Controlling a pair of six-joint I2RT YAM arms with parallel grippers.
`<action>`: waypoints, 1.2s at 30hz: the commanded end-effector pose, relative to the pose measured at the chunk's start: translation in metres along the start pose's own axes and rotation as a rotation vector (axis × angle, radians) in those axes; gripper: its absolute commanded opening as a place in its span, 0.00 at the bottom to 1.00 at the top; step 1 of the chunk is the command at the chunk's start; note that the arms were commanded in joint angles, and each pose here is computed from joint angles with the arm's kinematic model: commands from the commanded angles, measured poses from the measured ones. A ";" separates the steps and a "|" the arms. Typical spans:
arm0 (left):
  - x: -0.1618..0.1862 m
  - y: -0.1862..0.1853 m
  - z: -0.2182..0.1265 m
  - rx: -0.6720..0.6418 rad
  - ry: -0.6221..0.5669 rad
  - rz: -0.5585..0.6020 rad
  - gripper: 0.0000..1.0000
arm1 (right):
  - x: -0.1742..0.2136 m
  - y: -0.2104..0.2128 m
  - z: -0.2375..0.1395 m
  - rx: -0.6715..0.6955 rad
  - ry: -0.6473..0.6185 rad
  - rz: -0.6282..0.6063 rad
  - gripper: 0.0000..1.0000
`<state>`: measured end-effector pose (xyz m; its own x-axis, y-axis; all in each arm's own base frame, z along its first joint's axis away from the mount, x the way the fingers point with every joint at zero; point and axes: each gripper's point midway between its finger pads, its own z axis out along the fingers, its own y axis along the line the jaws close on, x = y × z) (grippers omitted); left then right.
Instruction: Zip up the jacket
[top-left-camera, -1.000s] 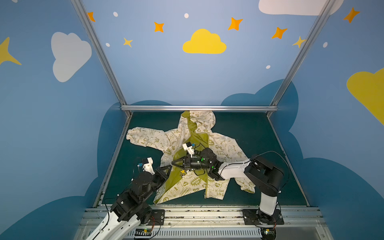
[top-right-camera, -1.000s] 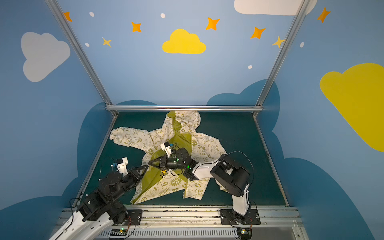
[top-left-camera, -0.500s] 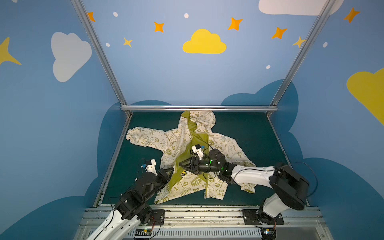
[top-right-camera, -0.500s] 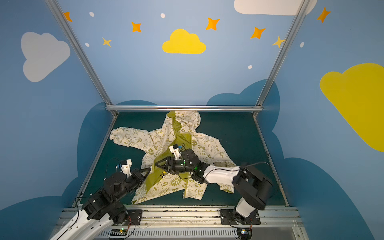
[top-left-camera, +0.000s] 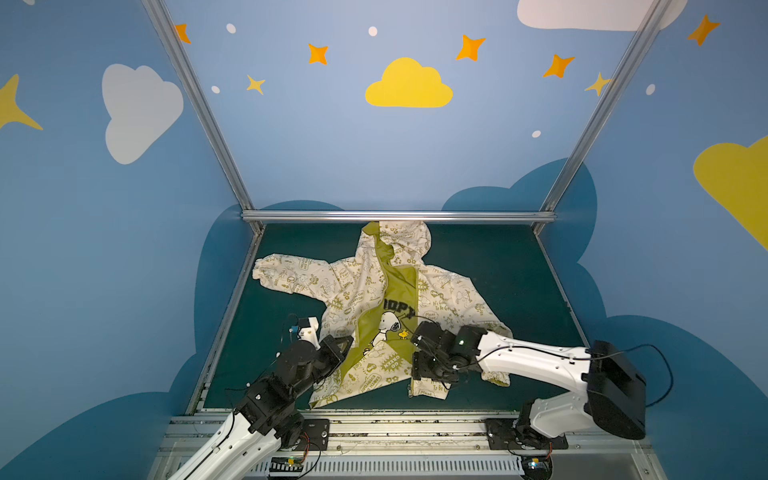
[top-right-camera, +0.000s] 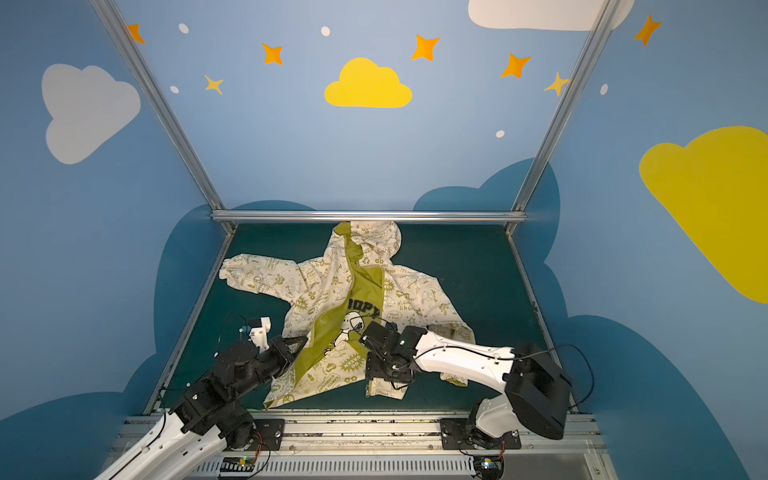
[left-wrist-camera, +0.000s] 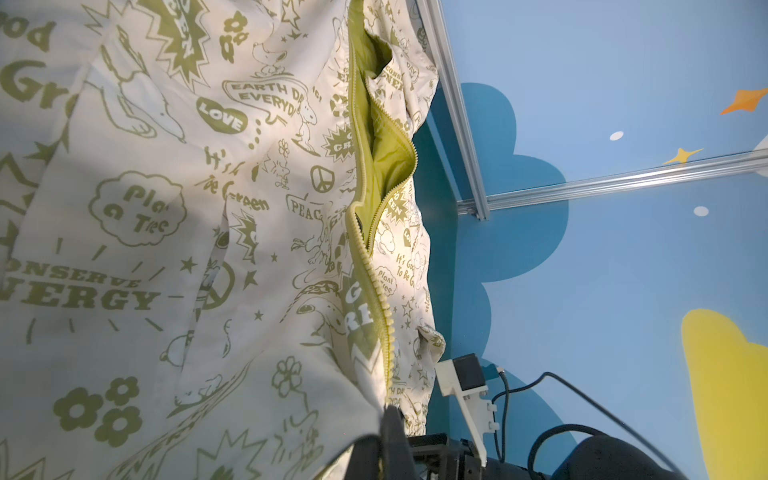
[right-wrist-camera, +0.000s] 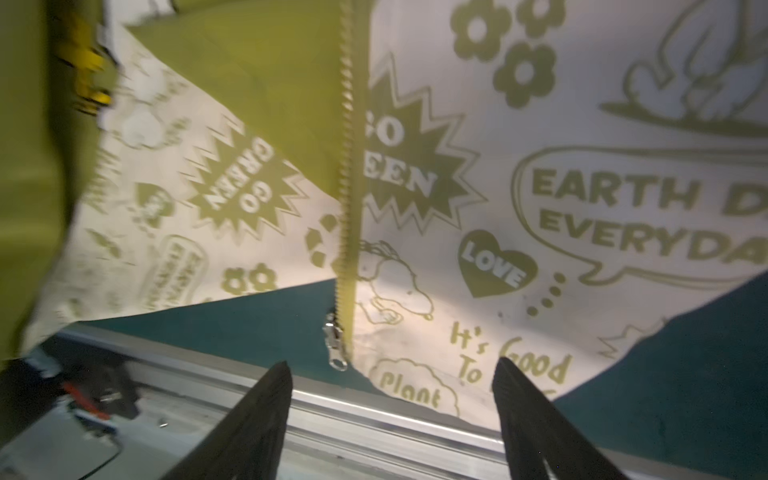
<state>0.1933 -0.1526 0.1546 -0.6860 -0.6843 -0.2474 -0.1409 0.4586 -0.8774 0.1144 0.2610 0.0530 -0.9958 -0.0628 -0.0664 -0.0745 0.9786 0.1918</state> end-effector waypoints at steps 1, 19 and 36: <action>0.000 -0.010 0.000 0.033 0.007 0.031 0.03 | 0.008 -0.010 0.004 0.121 0.035 -0.046 0.77; -0.001 0.001 0.000 0.014 -0.010 0.011 0.03 | 0.031 0.005 0.042 0.083 0.202 -0.058 0.58; -0.001 0.014 -0.001 -0.012 -0.024 -0.017 0.03 | 0.049 0.001 0.080 0.112 0.364 -0.124 0.24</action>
<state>0.1911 -0.1471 0.1504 -0.6714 -0.6979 -0.2494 -0.1435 0.4526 -0.8801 0.0824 0.2684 0.0109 -0.9549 -0.1744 0.2403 -0.1704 0.9847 0.0376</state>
